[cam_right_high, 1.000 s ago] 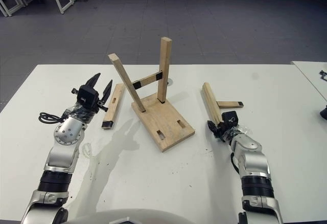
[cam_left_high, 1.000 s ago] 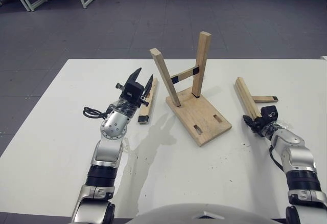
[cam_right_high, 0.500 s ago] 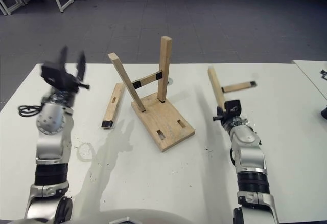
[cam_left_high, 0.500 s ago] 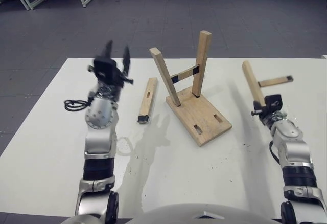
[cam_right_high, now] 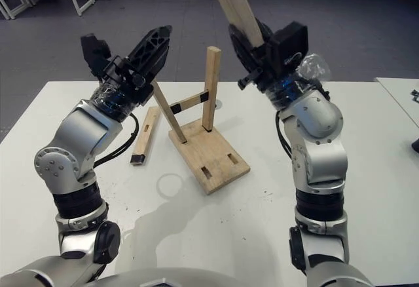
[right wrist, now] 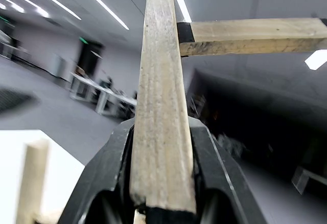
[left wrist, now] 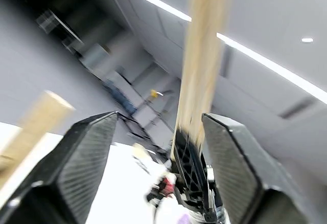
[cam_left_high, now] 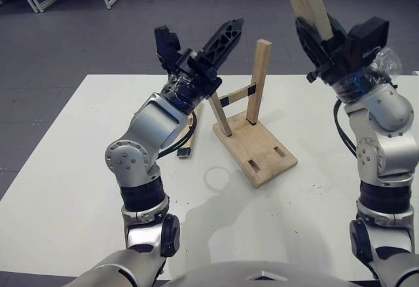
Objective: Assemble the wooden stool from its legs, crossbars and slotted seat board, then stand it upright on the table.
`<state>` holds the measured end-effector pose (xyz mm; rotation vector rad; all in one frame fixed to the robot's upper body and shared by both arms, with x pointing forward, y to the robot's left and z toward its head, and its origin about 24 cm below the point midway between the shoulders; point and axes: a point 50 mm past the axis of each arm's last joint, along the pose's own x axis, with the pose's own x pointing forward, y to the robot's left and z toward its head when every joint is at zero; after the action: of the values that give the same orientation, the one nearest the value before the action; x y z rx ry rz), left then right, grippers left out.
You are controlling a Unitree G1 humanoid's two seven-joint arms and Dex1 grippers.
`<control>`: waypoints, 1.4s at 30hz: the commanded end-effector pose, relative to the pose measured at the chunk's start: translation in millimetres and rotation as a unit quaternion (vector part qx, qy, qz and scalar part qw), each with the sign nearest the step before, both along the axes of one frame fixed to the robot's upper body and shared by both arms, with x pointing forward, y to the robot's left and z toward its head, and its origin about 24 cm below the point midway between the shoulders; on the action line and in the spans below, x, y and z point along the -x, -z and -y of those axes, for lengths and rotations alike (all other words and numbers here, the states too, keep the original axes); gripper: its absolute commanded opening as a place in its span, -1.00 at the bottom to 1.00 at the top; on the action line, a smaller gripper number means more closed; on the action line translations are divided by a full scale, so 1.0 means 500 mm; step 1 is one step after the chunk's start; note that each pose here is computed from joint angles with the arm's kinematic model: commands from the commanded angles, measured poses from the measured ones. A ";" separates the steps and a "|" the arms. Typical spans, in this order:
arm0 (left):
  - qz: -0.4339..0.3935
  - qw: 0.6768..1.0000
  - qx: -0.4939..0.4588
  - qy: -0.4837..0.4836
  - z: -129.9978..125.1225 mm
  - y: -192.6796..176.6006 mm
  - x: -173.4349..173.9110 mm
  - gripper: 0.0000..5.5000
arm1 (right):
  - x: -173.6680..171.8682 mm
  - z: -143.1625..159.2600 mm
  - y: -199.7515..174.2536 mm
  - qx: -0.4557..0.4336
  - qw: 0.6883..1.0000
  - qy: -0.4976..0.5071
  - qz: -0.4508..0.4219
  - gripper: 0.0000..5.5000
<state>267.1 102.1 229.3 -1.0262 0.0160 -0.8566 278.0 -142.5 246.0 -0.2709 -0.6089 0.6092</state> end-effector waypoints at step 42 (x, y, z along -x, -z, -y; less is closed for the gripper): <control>0.038 0.998 -0.018 0.041 -0.090 -0.032 -0.045 -0.26 | 0.042 -0.030 0.098 0.220 0.974 -0.029 0.039 -0.12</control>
<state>287.7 138.5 244.0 -0.9708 0.0337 -1.0111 255.4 -118.6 209.7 -0.6119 -0.5998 0.8120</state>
